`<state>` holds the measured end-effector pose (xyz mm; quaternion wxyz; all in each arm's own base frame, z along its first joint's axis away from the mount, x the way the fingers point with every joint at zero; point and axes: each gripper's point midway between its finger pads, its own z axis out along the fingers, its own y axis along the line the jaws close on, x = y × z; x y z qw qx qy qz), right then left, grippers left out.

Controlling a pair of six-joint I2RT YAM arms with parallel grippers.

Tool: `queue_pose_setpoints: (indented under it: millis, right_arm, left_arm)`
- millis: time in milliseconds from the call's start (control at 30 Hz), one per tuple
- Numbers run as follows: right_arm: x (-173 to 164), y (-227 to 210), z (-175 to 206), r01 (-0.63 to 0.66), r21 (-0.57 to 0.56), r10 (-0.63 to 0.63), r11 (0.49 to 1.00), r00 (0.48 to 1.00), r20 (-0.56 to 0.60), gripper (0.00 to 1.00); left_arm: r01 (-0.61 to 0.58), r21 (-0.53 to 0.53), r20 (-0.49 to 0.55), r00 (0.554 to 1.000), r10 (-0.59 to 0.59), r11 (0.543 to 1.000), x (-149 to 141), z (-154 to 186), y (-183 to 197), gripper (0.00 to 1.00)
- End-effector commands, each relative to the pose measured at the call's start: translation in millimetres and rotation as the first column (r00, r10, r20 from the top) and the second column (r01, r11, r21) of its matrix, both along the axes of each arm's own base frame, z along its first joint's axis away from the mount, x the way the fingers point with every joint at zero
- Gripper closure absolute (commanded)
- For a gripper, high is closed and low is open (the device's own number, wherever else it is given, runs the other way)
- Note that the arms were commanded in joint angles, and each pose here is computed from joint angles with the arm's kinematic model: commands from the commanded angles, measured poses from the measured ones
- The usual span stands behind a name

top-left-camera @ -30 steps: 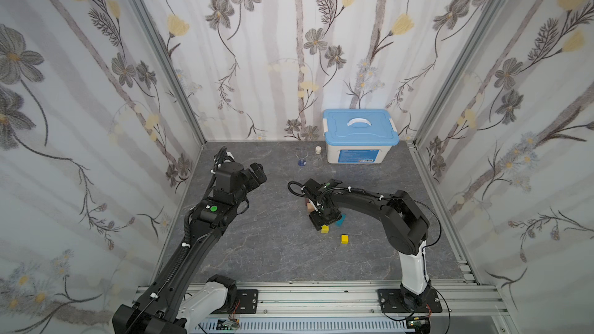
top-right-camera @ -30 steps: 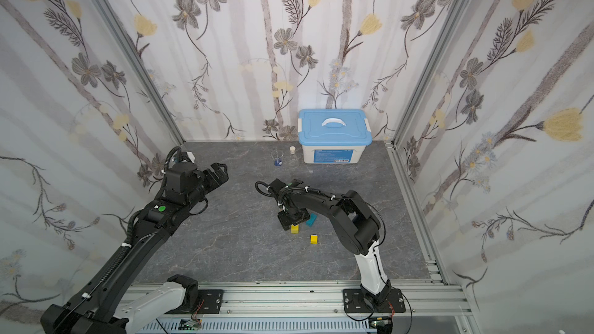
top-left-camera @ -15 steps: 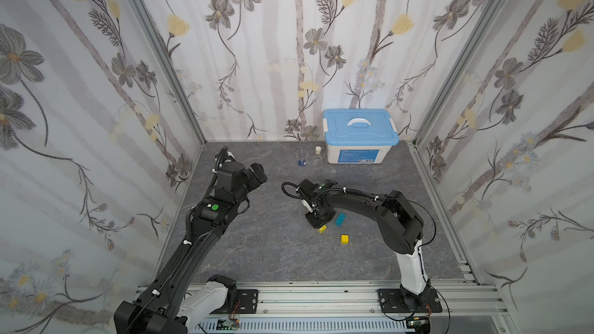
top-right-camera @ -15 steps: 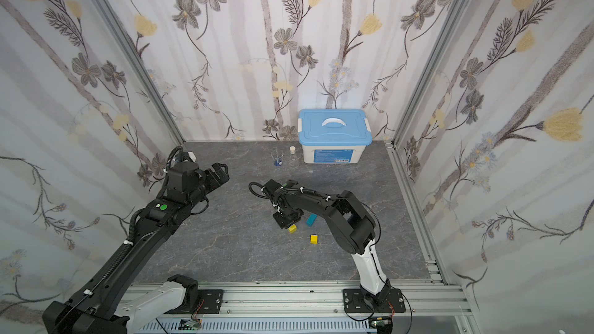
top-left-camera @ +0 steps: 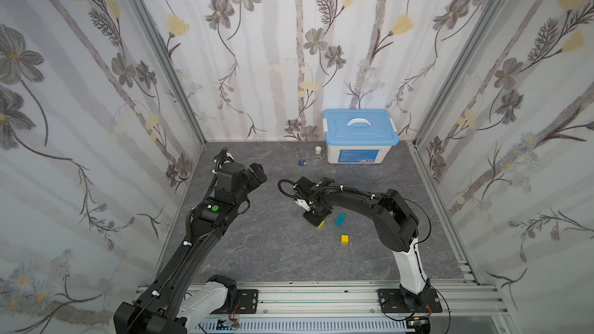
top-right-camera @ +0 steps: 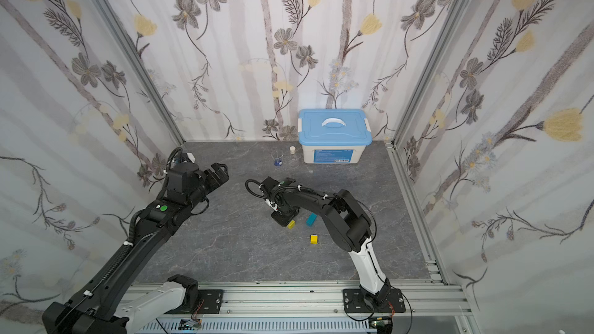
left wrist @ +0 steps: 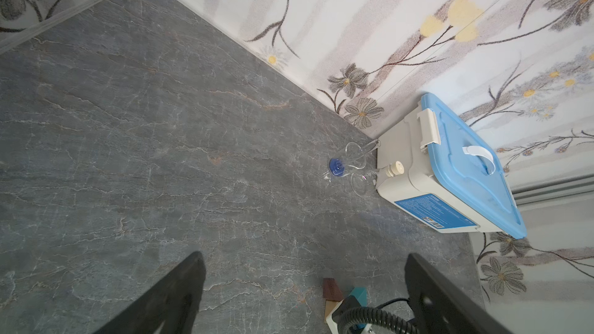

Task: Assemble a carrot with building blocks
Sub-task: Assemble the building block at the center of the board.

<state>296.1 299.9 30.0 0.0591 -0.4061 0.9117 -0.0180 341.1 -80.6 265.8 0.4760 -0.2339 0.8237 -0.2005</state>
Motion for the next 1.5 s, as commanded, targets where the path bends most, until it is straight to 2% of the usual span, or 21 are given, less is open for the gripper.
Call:
queue_pose_setpoints:
  millis: [0, 67, 300, 400, 433, 500, 600, 633, 667, 767, 833, 900, 1033, 1133, 1167, 1333, 1400, 1467]
  right_arm:
    - [2, -3, 9, -0.029, -0.007, 0.029, 1.000, 0.999, 0.023, 0.44]
    - [2, -3, 18, -0.013, 0.014, 0.013, 1.000, 0.999, 0.033, 0.34]
    - [6, -20, 60, 0.128, 0.145, -0.133, 0.981, 0.991, 0.026, 0.34]
    - [12, -42, 80, 0.265, 0.201, -0.269, 0.943, 0.963, -0.005, 0.35]
    - [14, -52, 85, 0.323, 0.223, -0.326, 0.920, 0.945, -0.027, 0.35]
    - [19, -65, 95, 0.401, 0.267, -0.401, 0.876, 0.914, -0.059, 0.34]
    - [22, -75, 112, 0.444, 0.316, -0.447, 0.838, 0.892, -0.069, 0.33]
    - [22, -77, 115, 0.455, 0.325, -0.458, 0.829, 0.886, -0.073, 0.29]
    - [22, -79, 118, 0.462, 0.333, -0.466, 0.822, 0.882, -0.072, 0.26]
    - [17, -82, 122, 0.460, 0.348, -0.464, 0.817, 0.882, -0.078, 0.25]
    - [12, -84, 124, 0.462, 0.353, -0.467, 0.814, 0.881, -0.077, 0.25]
    - [8, -88, 128, 0.461, 0.360, -0.471, 0.811, 0.880, -0.067, 0.24]
    - [4, -101, 144, 0.468, 0.392, -0.496, 0.792, 0.867, -0.034, 0.24]
    - [2, -108, 152, 0.476, 0.412, -0.513, 0.777, 0.858, -0.025, 0.24]
    - [0, -110, 154, 0.479, 0.416, -0.518, 0.773, 0.855, -0.022, 0.23]
    - [-6, -121, 161, 0.491, 0.437, -0.541, 0.753, 0.841, -0.012, 0.23]
    - [-9, -126, 165, 0.495, 0.447, -0.552, 0.745, 0.834, -0.005, 0.15]
    - [-11, -130, 166, 0.497, 0.452, -0.557, 0.741, 0.831, 0.000, 0.14]
  left_arm:
    - [-0.017, -0.024, 0.033, 0.999, 0.018, 1.000, 5, 7, 0, 0.00]
    - [-0.012, -0.015, 0.022, 1.000, 0.012, 1.000, 5, 6, 0, 0.00]
    - [0.100, 0.024, 0.031, 0.994, -0.101, 0.995, -3, 9, -14, 0.00]
    - [0.220, 0.039, -0.005, 0.976, -0.219, 0.975, -8, 4, -36, 0.00]
    - [0.265, 0.058, -0.057, 0.964, -0.261, 0.963, -12, -5, -46, 0.00]
    - [0.358, 0.089, -0.166, 0.926, -0.340, 0.930, -20, -23, -68, 0.02]
    - [0.506, 0.137, -0.316, 0.837, -0.447, 0.851, -38, -53, -105, 0.03]
    - [0.552, 0.144, -0.385, 0.796, -0.468, 0.821, -44, -69, -116, 0.03]
    - [0.591, 0.141, -0.446, 0.754, -0.482, 0.794, -49, -83, -125, 0.03]
    - [0.700, 0.141, -0.576, 0.633, -0.517, 0.700, -61, -117, -155, 0.06]
    - [0.748, 0.159, -0.614, 0.586, -0.529, 0.645, -63, -131, -171, 0.05]
    - [0.774, 0.181, -0.650, 0.557, -0.517, 0.606, -62, -143, -180, 0.05]
    - [0.838, 0.220, -0.709, 0.489, -0.509, 0.499, -63, -159, -204, 0.06]
    - [0.876, 0.211, -0.764, 0.425, -0.485, 0.435, -67, -174, -213, 0.07]
    - [0.883, 0.220, -0.776, 0.416, -0.474, 0.416, -68, -178, -213, 0.07]
    - [0.900, 0.199, -0.798, 0.378, -0.469, 0.387, -66, -192, -221, 0.06]
    - [0.914, 0.181, -0.823, 0.343, -0.454, 0.362, -69, -202, -223, 0.06]
    - [0.923, 0.182, -0.834, 0.328, -0.444, 0.340, -70, -210, -225, 0.05]
